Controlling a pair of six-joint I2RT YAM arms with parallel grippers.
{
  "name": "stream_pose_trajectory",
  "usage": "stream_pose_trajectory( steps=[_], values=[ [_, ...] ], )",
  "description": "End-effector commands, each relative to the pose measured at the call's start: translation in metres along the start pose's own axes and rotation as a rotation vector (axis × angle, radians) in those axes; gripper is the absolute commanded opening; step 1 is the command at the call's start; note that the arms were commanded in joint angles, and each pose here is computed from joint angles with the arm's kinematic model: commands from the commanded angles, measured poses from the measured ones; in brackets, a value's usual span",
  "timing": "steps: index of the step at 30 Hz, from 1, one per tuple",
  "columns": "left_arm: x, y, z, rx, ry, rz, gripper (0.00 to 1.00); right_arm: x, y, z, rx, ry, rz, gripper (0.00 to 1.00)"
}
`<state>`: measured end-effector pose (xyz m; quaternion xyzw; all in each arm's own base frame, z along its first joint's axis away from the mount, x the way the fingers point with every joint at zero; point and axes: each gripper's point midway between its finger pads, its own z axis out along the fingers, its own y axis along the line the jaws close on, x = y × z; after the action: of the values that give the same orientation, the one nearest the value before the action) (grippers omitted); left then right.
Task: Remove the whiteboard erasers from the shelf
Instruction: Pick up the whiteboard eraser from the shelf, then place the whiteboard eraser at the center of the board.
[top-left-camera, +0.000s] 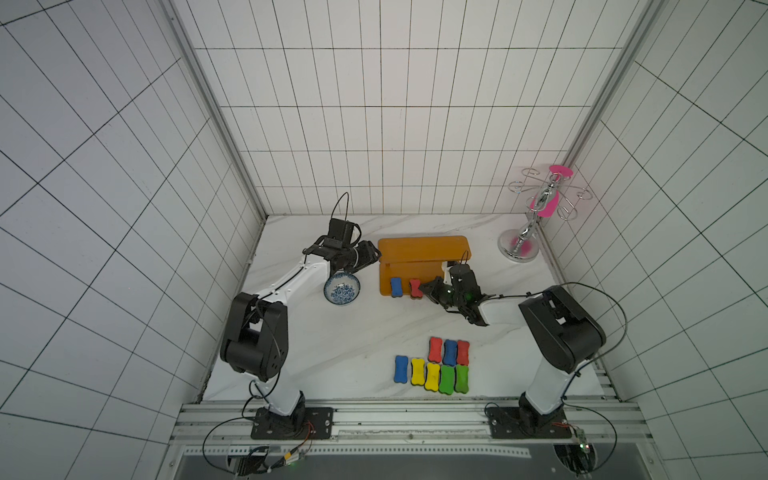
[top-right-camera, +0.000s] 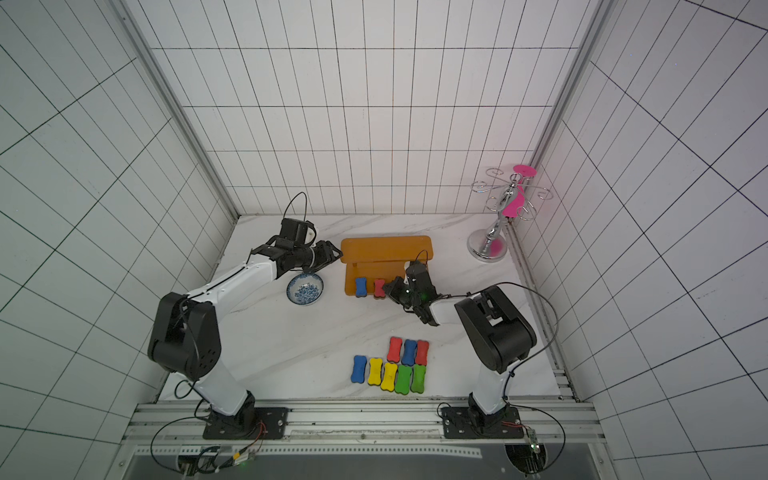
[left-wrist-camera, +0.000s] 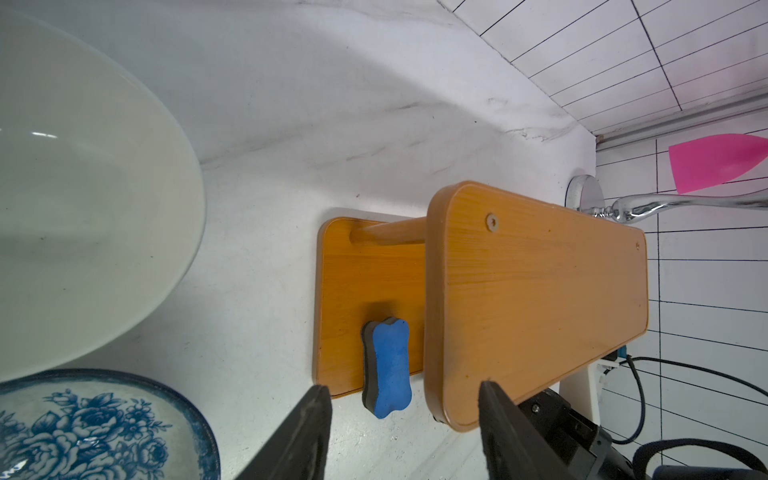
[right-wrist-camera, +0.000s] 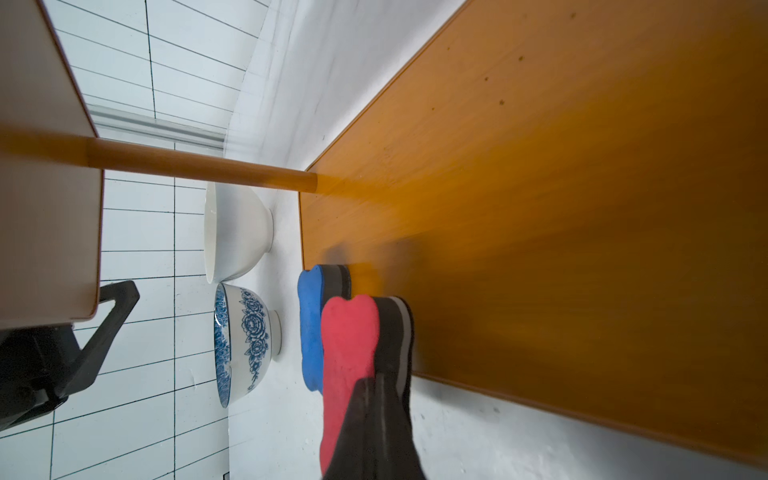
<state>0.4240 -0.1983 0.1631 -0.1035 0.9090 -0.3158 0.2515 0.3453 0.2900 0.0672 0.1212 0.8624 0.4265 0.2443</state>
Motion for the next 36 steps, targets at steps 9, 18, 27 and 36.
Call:
stream_pose_trajectory(
  steps=[9, 18, 27, 36],
  values=[
    [0.003, -0.017, -0.036, 0.043, -0.055, 0.033, 0.60, -0.004, 0.019, -0.020, 0.002, -0.080, 0.018, 0.00],
    [0.011, -0.017, -0.049, 0.051, -0.060, 0.057, 0.61, 0.012, -0.012, -0.010, 0.046, -0.033, 0.042, 0.00],
    [0.012, -0.011, -0.046, 0.042, -0.061, 0.050, 0.61, 0.018, -0.012, -0.017, -0.005, -0.009, 0.067, 0.00],
    [0.011, -0.008, -0.043, 0.032, -0.064, 0.045, 0.61, 0.020, -0.015, -0.038, -0.002, -0.029, 0.097, 0.00]
  ],
)
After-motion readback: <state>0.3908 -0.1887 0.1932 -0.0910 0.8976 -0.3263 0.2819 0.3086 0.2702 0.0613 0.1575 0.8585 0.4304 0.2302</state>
